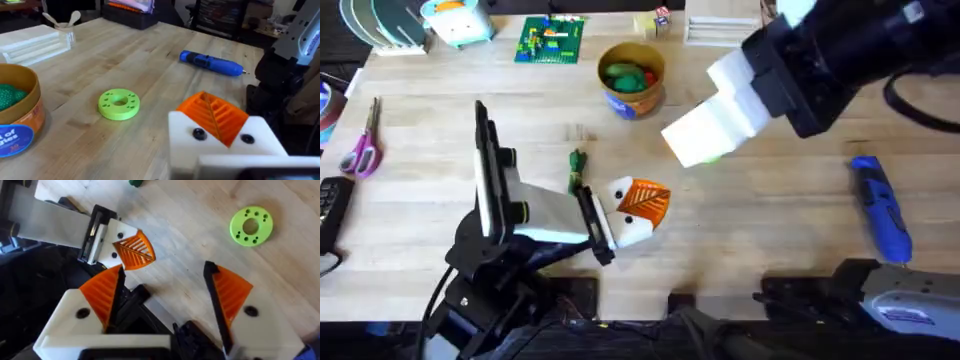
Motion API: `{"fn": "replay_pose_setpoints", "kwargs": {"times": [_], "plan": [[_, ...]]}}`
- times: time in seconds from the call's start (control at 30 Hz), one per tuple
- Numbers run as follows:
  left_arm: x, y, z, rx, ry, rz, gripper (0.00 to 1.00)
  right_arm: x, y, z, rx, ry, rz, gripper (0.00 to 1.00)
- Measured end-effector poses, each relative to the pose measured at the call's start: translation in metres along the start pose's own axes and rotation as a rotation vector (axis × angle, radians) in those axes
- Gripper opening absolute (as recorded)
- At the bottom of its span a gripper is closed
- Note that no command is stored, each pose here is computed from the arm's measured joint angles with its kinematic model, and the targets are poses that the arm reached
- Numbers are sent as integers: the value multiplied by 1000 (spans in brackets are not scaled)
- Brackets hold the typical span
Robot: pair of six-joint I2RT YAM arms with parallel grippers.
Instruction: Pick up the gripper from the table and insert it into the empty holder that is missing its gripper. Then pick up a screw, insert it into the mounting hole, and use the screwdriver to tighten it. Finally, clean up the table by picking up the vegetable and placing it into the bucket.
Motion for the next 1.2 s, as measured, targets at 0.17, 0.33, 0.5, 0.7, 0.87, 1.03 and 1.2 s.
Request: {"fn": "replay_pose_setpoints", "kwargs": {"times": [0.17, 0.33, 0.5, 0.7, 0.87, 1.03, 1.2], "plan": [[0, 0, 0, 0, 0, 0, 6, 1, -2, 7, 17, 30, 9, 929], [0, 0, 0, 0, 0, -1, 6, 3, -10, 17, 22, 82, 32, 929], [0, 0, 0, 0, 0, -1, 6, 15, -18, 24, 32, 77, 28, 932], [0, 1, 0, 0, 0, -4, 6, 40, -61, 55, -95, -8, 104, 932], [0, 1, 0, 0, 0, -5, 6, 36, -113, 93, -310, -115, 232, 933], [0, 1, 0, 0, 0, -5, 6, 6, -181, 115, -538, -184, 426, 934], [0, 1, 0, 0, 0, -5, 6, -26, -229, 149, -705, -75, 528, 935]]}}
Point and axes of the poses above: each hand's point on the last joint's axis, 136 mm out from that joint toward the fingers, its own x axis back along the fingers, its own y axis along the line the jaws close on, z = x × y, the point moved 5 cm from there along x, back along the fingers, and after that the axes turned 9 degrees about -x, right-handed, at the moved point
